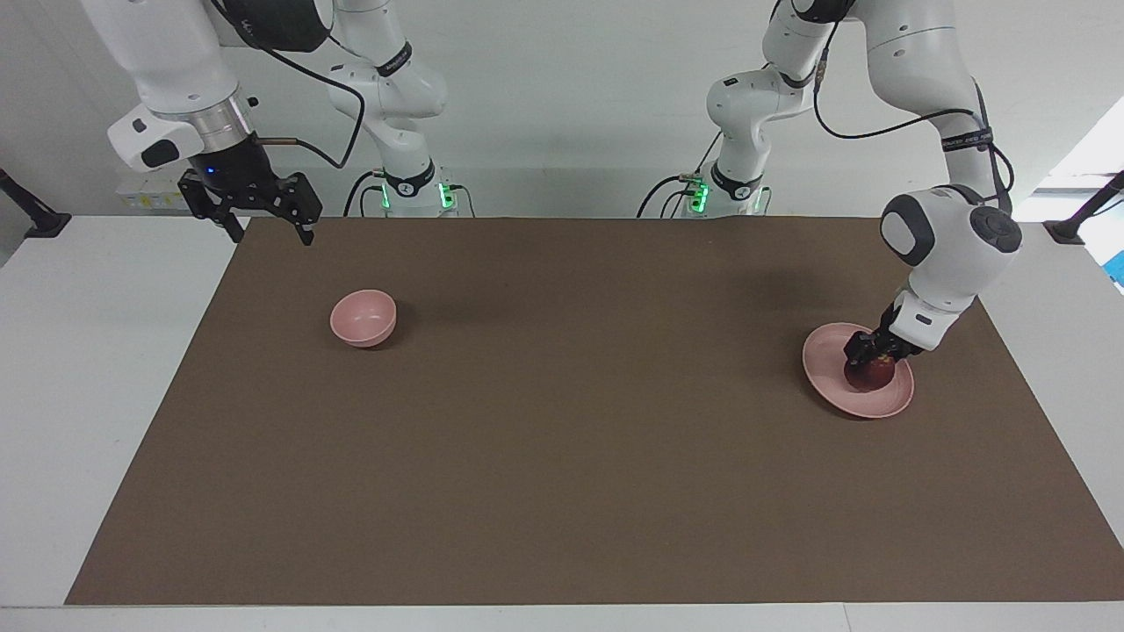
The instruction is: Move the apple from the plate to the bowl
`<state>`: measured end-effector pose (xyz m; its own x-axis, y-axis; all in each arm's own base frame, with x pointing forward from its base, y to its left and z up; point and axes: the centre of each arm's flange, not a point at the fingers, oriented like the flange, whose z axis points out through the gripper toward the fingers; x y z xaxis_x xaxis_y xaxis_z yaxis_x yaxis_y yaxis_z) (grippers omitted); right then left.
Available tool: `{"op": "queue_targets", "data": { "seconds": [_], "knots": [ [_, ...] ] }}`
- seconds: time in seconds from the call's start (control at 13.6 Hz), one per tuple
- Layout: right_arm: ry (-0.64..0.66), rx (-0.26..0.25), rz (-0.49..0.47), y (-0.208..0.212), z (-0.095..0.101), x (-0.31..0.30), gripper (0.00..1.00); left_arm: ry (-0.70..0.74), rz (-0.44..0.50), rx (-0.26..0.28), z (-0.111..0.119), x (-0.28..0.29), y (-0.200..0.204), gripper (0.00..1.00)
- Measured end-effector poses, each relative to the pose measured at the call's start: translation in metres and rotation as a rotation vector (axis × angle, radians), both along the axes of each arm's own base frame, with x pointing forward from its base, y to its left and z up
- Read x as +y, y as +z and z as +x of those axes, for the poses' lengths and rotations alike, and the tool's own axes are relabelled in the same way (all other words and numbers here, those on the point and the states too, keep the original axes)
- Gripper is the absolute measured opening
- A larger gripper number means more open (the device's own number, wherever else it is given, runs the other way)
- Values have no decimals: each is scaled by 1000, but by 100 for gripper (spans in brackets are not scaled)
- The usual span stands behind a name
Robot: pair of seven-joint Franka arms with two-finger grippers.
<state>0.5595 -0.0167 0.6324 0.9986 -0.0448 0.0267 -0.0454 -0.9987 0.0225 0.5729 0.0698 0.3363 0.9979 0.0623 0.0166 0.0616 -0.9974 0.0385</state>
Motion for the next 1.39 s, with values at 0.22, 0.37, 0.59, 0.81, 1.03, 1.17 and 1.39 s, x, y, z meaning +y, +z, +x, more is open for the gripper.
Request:
{"op": "queue_targets", "data": {
  "seconds": [0.22, 0.37, 0.59, 0.81, 1.03, 1.17, 1.39],
  "knots": [
    [11, 1, 2, -24, 4, 6, 100, -13, 4, -42, 11, -15, 22, 67],
    [22, 19, 19, -48, 6, 14, 100, -23, 6, -58, 18, -22, 58, 65],
    [54, 77, 34, -85, 2, 35, 100, -20, -52, -21, 14, -36, 117, 65],
    [24, 107, 212, -124, -2, 58, 100, -28, -173, -7, -2, -72, 162, 65],
    [-54, 153, 392, -149, -5, 75, 100, -29, -322, 41, -22, -104, 195, 65],
    [-158, 173, 519, -162, -1, 97, 100, -38, -424, 58, -34, -126, 212, 65],
    [-363, 169, 690, -168, 6, 147, 100, -78, -537, 92, -48, -164, 226, 65]
  ]
}}
